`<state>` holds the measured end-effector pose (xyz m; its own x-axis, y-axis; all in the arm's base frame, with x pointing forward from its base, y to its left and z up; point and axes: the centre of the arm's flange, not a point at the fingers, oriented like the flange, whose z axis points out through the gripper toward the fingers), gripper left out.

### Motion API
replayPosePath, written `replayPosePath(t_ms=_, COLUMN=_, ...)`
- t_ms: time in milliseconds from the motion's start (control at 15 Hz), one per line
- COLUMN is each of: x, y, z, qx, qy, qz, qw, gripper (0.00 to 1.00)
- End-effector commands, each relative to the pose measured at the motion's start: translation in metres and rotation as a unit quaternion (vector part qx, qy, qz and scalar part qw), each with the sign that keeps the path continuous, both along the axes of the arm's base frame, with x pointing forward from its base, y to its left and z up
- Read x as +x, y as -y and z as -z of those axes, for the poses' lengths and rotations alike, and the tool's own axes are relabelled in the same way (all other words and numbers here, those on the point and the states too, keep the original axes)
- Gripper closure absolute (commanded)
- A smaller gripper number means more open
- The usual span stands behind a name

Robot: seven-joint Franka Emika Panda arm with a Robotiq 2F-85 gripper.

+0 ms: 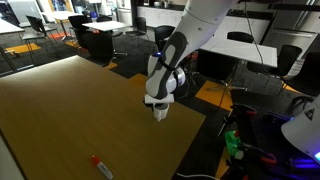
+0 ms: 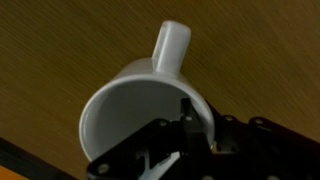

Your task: Move the mug toward the middle of the table

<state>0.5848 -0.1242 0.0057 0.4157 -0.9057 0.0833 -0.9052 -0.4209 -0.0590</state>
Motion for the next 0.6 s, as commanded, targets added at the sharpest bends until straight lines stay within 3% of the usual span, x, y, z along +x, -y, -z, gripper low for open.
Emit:
replayPosePath(t_ms=0, x=0.021, y=-0.012, z=0.007, qx=0.003, qy=-0.015, qz=-0.013, qw=0.9998, gripper=0.97)
replayPosePath(t_ms=533, x=0.051, y=-0.028, z=0.012, qx=-0.020, qy=-0.017, qz=-0.030, qw=0.9992, gripper=0.97)
